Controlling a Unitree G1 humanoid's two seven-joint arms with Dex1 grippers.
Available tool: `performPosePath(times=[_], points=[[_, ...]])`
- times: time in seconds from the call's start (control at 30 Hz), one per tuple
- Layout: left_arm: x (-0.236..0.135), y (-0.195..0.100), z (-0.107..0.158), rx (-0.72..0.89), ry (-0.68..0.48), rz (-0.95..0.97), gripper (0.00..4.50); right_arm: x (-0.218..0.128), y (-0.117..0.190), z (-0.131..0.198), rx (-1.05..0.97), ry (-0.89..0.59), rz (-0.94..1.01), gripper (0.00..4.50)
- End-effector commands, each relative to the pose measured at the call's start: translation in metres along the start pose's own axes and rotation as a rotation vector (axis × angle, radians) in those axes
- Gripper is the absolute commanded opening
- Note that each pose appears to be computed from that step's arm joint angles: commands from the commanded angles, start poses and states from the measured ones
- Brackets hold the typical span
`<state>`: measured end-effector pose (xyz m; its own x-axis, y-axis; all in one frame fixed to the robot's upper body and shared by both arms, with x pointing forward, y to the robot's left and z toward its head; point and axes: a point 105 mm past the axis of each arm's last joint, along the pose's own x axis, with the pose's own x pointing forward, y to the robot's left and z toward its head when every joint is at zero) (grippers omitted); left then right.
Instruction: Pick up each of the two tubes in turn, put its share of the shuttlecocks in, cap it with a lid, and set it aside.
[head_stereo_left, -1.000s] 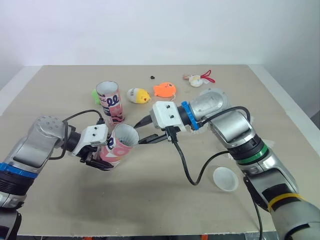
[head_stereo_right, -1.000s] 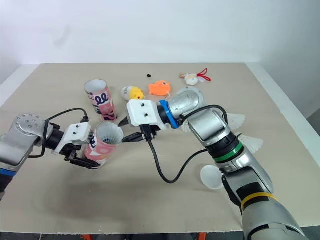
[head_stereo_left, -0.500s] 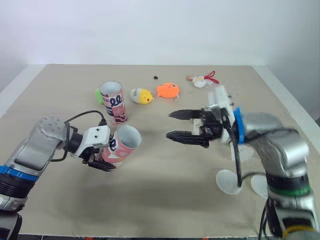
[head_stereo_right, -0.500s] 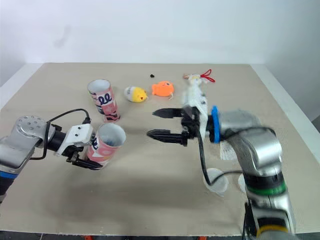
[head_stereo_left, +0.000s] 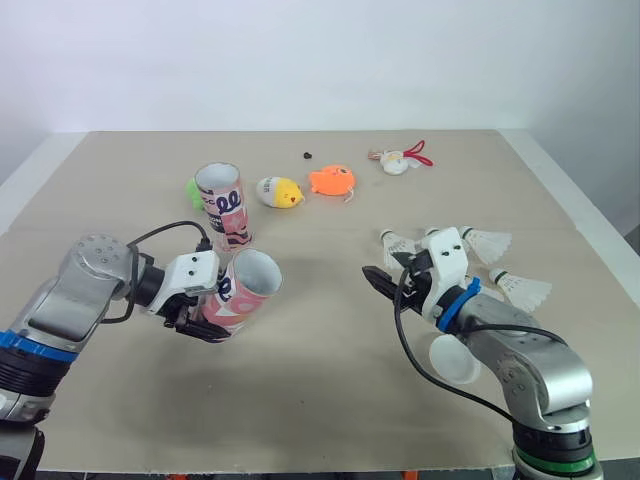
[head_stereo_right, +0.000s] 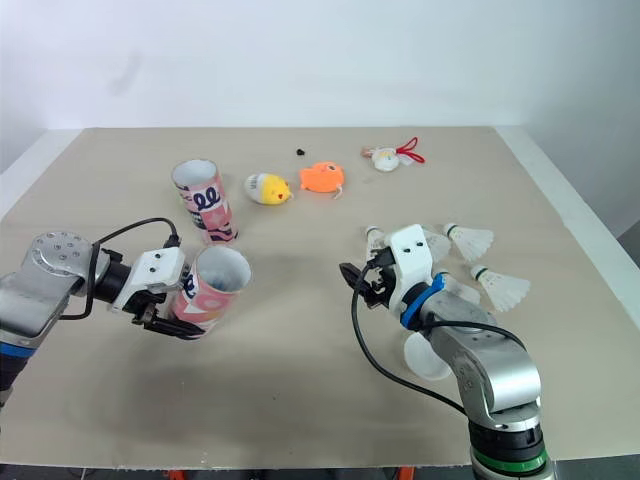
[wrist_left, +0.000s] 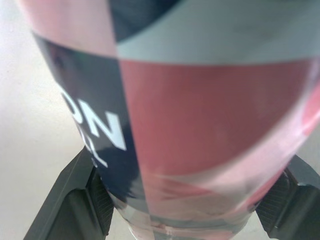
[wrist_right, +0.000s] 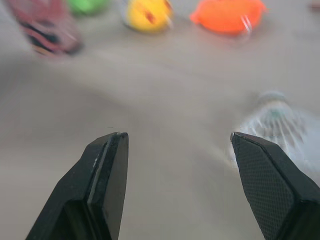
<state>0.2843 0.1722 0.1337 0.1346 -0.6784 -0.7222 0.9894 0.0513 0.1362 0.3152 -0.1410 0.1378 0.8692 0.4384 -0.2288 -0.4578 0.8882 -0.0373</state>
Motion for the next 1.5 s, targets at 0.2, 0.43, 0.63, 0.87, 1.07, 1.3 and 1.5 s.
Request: performPosePath(times=[0.2,0.43,0.63,0.87,1.07,1.3,1.5], points=[[0.016,-0.011,-0.009,-0.042,0.011,-0.058,3.25,0.013,-0.022,0.005,-0.009,-0.022,-0.070,3.52],[0.017,-0.012,-0.009,-0.056,0.004,-0.051,3.25,0.027,-0.027,0.010,-0.042,-0.022,-0.044,3.52],[0.017,-0.014,-0.009,-0.066,-0.001,-0.045,3.25,0.044,-0.025,0.004,-0.012,-0.006,-0.025,3.52],[0.017,-0.016,-0.009,-0.074,-0.004,-0.039,3.25,0.070,-0.033,0.011,-0.031,-0.021,-0.066,2.75],[0.016,-0.018,-0.010,-0.078,-0.004,-0.037,3.25,0.076,-0.022,0.024,-0.052,-0.074,0.002,0.03],[0.016,-0.018,-0.011,-0.082,-0.003,-0.037,3.25,0.072,0.005,0.041,-0.066,-0.157,0.124,0.03],[0.017,-0.018,-0.010,-0.078,-0.003,-0.042,3.25,0.039,0.031,0.087,-0.176,-0.338,0.328,0.03]])
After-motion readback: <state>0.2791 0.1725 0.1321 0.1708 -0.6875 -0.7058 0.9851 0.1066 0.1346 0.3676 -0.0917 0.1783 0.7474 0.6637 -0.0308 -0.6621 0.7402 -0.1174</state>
